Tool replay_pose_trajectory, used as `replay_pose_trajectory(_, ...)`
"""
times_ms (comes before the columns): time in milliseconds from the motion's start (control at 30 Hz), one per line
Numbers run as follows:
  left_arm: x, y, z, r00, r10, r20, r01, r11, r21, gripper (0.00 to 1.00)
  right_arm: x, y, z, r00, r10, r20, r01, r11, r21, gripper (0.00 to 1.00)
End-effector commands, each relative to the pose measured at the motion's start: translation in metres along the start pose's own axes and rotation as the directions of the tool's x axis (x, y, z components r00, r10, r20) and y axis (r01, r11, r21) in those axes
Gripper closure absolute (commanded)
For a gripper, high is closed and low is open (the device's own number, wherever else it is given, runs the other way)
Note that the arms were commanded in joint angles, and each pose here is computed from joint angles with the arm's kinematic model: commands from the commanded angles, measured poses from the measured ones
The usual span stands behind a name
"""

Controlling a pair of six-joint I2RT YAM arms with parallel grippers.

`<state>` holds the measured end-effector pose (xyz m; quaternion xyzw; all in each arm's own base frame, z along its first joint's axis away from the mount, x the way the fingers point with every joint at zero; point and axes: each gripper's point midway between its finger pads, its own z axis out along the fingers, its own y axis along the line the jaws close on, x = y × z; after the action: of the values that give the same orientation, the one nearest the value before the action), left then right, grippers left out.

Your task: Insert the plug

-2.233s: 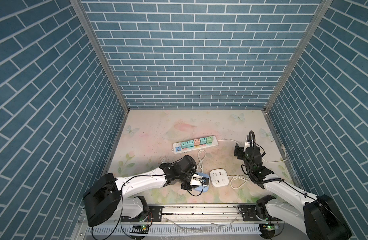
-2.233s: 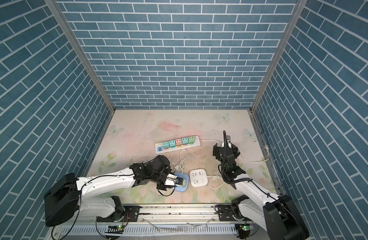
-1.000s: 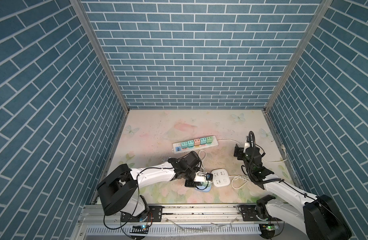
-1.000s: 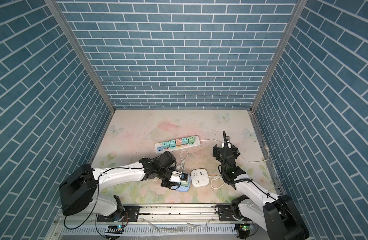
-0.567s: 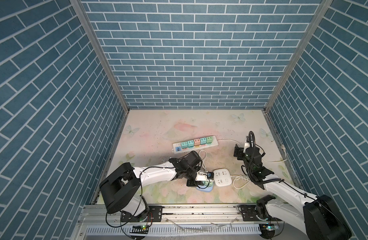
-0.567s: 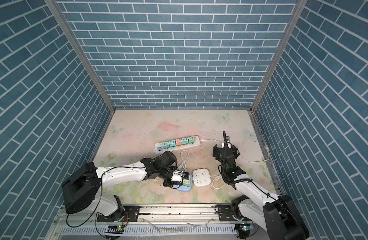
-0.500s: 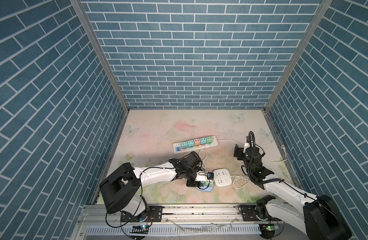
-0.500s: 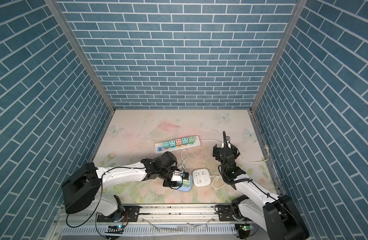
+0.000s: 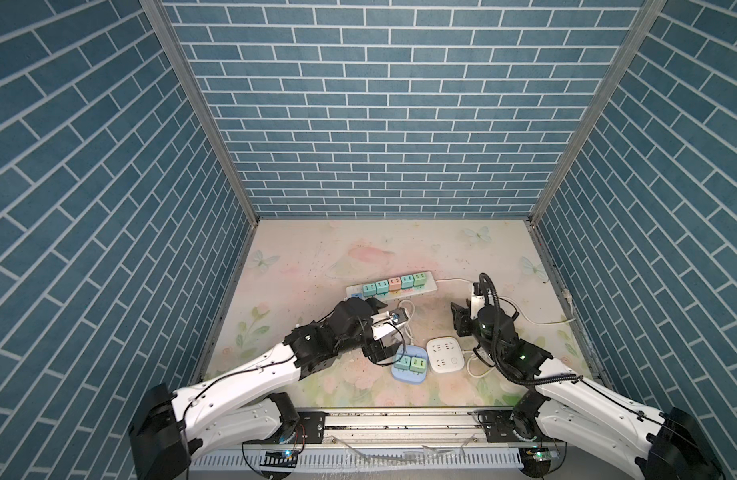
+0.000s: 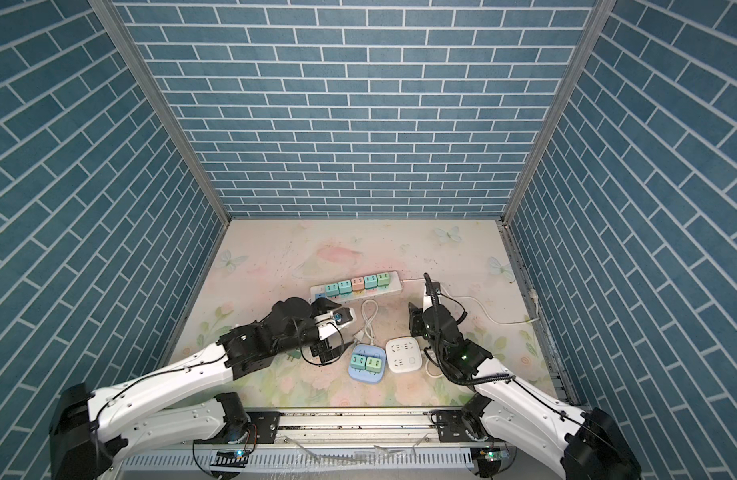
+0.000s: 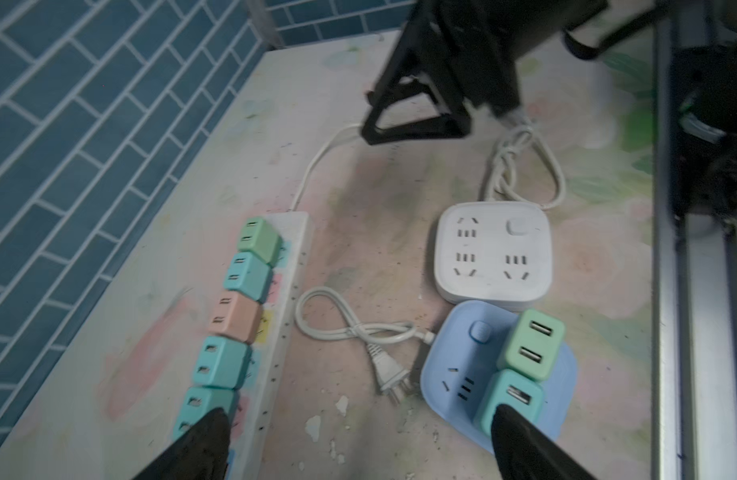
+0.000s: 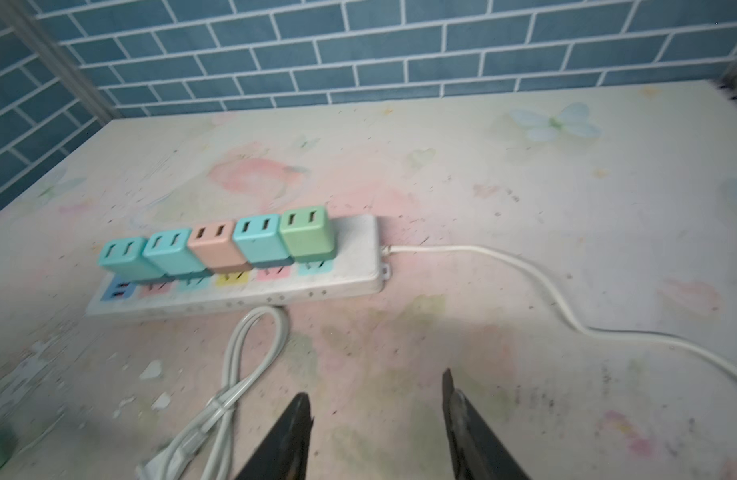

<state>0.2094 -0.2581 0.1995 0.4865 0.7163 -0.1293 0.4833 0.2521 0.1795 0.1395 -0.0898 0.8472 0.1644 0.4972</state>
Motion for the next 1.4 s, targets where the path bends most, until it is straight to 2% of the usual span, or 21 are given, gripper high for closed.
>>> replay_pose_trajectory(0,0.037,0.066,-0.026,0.942,-0.330,0.061,0.330,0.878,-0.346,0.00,0.016,0.032,-0.005,0.995,0.048,-0.086,-0.054,0.996,-0.069,0.56)
replay_pose_trajectory(67,0.060,0.080,-0.041,0.893,-0.439,0.105,0.443,0.809,-0.387,0.01,0.027,0.045,-0.007,0.991,0.013,-0.132,-0.024,0.996,-0.083,0.64)
replay_pose_trajectory(167,0.087,0.081,-0.047,0.856,-0.506,0.108,0.506,0.775,-0.379,0.00,0.043,0.058,-0.014,0.983,-0.048,-0.180,0.030,0.994,-0.102,0.70)
replay_pose_trajectory(233,0.106,0.084,-0.045,0.837,-0.538,0.104,0.526,0.737,-0.423,0.00,0.052,0.058,-0.020,0.973,-0.084,-0.216,0.065,0.994,-0.092,0.74)
replay_pose_trajectory(267,0.108,0.087,-0.051,0.830,-0.541,0.136,0.539,0.716,-0.443,0.01,0.058,0.058,-0.023,0.968,-0.091,-0.233,0.072,0.993,-0.089,0.77)
replay_pose_trajectory(367,0.120,0.089,-0.050,0.829,-0.540,0.147,0.538,0.698,-0.472,0.00,0.076,0.061,-0.031,0.957,-0.097,-0.274,0.070,0.992,-0.104,0.82)
replay_pose_trajectory(533,0.134,0.094,-0.053,0.825,-0.537,0.176,0.539,0.655,-0.531,0.00,0.094,0.068,-0.049,0.939,-0.156,-0.306,0.105,0.978,-0.178,0.82)
replay_pose_trajectory(833,0.132,0.084,-0.048,0.818,-0.548,0.176,0.558,0.684,-0.470,0.00,0.137,0.079,-0.051,0.882,-0.233,-0.410,0.138,0.959,-0.248,0.82)
replay_pose_trajectory(933,0.132,0.082,-0.046,0.818,-0.550,0.169,0.559,0.690,-0.460,0.00,0.144,0.081,-0.047,0.869,-0.241,-0.432,0.148,0.960,-0.236,0.83)
replay_pose_trajectory(1200,0.132,0.081,-0.044,0.819,-0.552,0.156,0.555,0.695,-0.458,0.00,0.155,0.088,-0.056,0.838,-0.286,-0.465,0.180,0.949,-0.259,0.84)
replay_pose_trajectory(1367,0.131,0.080,-0.043,0.819,-0.552,0.156,0.556,0.698,-0.450,0.01,0.163,0.091,-0.055,0.838,-0.270,-0.474,0.156,0.951,-0.266,0.82)
